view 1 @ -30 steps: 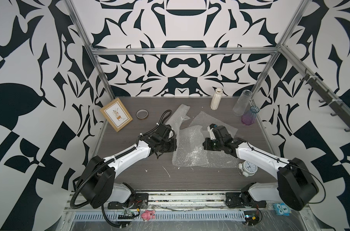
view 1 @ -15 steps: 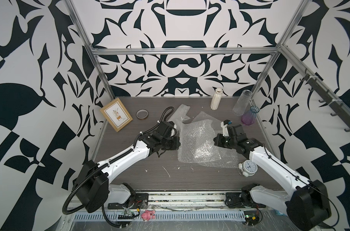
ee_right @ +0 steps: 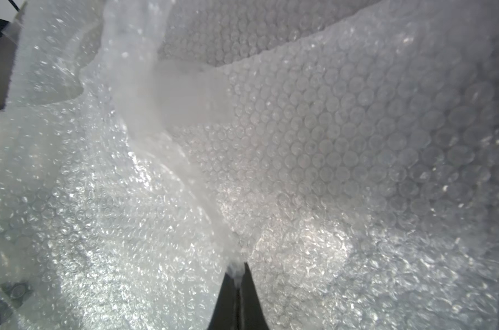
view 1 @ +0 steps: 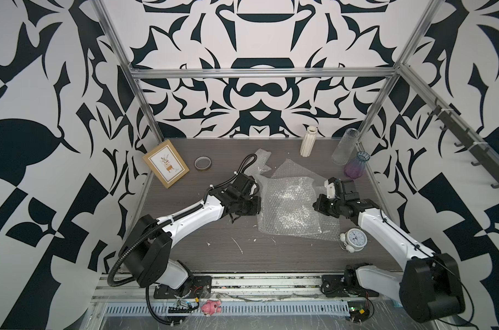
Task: Unwrap the vase from the bubble wrap
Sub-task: Place the bubble wrap at the center of the board, then pick up the bubble wrap from the center of the board.
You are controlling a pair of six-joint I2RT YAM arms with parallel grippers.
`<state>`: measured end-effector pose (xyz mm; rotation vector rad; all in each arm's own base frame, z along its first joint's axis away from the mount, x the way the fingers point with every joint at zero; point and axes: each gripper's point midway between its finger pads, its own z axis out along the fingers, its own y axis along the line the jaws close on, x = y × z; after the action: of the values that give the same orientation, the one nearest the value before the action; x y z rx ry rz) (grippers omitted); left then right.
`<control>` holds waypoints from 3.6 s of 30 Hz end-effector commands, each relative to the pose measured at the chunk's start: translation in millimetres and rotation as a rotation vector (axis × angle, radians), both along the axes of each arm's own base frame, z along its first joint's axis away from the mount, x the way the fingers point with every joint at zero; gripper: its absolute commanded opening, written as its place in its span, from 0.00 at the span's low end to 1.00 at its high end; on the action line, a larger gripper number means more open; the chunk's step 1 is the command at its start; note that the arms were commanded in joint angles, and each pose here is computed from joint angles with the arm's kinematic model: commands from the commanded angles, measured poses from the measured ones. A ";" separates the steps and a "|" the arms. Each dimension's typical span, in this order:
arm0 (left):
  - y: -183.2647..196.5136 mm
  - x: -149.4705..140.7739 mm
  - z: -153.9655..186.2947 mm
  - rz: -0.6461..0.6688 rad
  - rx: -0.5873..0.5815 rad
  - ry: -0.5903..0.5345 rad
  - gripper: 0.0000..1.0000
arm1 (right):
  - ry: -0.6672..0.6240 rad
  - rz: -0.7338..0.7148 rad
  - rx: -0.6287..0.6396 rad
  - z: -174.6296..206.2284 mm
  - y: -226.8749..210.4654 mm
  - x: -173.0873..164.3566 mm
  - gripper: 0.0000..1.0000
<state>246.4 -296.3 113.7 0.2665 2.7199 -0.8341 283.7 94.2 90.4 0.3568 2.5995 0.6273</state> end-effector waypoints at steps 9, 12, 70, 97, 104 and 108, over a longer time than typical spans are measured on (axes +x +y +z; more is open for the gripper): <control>-7.2 1.1 -24.8 -0.016 0.030 0.055 0.00 | 0.039 0.019 -0.098 -26.4 -12.6 5.7 0.00; 1.8 1.1 -30.2 0.006 0.060 0.049 0.08 | 0.046 0.026 -0.106 -28.6 -13.0 8.2 0.09; 13.3 236.5 -45.0 -0.265 0.375 -0.212 0.99 | -0.417 0.225 -0.123 93.7 58.7 18.2 0.75; 33.4 242.5 -27.6 -0.213 0.515 -0.234 0.52 | -0.405 0.201 -0.137 92.2 53.9 17.1 0.74; 66.0 238.3 11.8 -0.136 0.457 -0.226 0.50 | -0.410 0.186 -0.119 91.2 54.1 16.8 0.74; 83.1 233.4 33.7 -0.086 0.431 -0.224 0.50 | -0.413 0.183 -0.113 90.3 54.4 16.6 0.73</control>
<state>487.3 -219.3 92.1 0.5943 2.7200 -0.1393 294.6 146.8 161.6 -0.0617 2.3385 0.5229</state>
